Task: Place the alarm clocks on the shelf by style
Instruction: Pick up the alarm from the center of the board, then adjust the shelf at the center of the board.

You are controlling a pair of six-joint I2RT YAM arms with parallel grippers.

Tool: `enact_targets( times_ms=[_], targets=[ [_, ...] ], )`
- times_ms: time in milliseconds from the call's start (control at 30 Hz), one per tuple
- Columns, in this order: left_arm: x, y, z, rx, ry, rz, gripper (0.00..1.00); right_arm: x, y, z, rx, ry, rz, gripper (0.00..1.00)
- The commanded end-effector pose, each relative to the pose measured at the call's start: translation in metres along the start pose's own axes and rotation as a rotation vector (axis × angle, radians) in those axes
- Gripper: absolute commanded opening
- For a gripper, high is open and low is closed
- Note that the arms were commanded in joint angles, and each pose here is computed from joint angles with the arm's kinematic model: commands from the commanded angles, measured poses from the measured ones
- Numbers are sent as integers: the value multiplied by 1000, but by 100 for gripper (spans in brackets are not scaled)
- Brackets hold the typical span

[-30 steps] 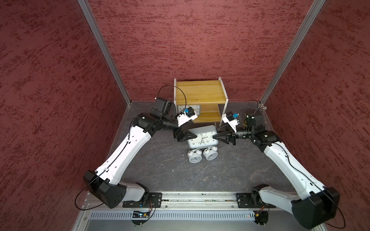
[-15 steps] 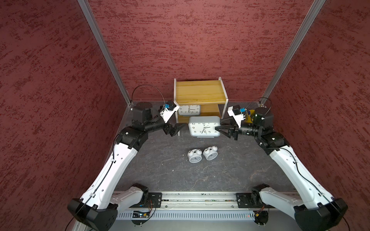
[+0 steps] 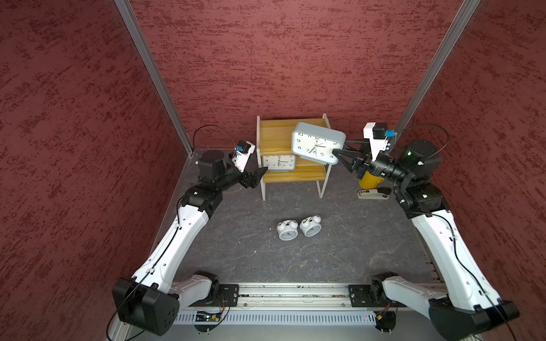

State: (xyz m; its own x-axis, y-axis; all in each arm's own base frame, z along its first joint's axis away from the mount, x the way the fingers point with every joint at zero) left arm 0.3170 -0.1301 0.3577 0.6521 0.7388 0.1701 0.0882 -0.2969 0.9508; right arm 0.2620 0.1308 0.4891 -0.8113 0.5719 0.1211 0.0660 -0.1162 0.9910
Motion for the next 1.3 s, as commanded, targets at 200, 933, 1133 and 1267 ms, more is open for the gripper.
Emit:
enact_targets(
  times_ms=[200,933,1133,1267],
  targets=[
    [20,-2,30,-4,49,-27,69,-35,47,-28,-144,-243,8,0],
    [52,-30,45,3,142,-126,35,-110,-24,-61,-49,-639,118,0],
    [54,-33,43,28,142,-113,35,-120,-56,-62,23,-670,145,0],
    [54,-35,42,39,128,-102,35,-123,-77,-56,73,-619,166,0]
  ],
)
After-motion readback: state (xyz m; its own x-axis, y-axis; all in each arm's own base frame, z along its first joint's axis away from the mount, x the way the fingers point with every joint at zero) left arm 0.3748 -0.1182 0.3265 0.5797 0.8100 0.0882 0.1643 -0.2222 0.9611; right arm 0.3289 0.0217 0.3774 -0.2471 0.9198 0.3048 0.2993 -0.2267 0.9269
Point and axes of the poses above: each gripper's point midway between its finger pads, its own z axis out along the fingers, its own x axis along the line the jaws close on, y = z × x, the point moved 6 cm from there along -z, back along the fingers, and after that the axes turned 8 degrees about z, right-handed, at the moved point
